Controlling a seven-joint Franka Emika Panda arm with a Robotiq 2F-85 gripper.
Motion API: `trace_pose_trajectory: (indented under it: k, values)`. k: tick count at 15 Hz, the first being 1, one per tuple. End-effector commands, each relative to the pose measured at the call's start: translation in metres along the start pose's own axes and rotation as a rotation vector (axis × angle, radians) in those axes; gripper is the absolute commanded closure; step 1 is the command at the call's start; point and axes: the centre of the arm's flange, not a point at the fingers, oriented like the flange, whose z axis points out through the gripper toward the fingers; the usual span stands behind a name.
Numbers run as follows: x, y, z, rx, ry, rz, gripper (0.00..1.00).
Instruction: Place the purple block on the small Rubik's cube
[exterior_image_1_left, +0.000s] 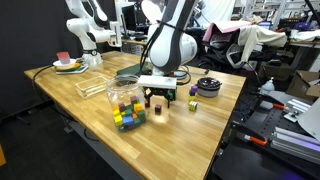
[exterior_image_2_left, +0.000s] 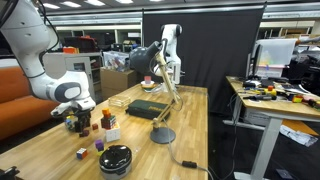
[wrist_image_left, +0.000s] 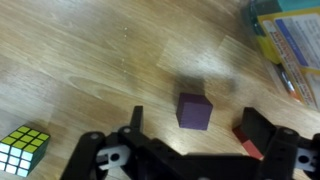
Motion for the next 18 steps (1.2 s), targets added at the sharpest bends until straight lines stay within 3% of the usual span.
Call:
trace_pose_trajectory:
  k: [1, 2, 12, 18]
  values:
    - [0.002, -0.005, 0.004, 0.007, -0.003, 0.003, 0.25]
    - [0.002, -0.005, 0.004, 0.008, -0.003, 0.003, 0.27]
    - [-0.005, -0.012, -0.011, 0.05, 0.027, -0.028, 0.96]
    - [-0.027, -0.012, -0.055, 0.111, 0.0, -0.069, 0.93]
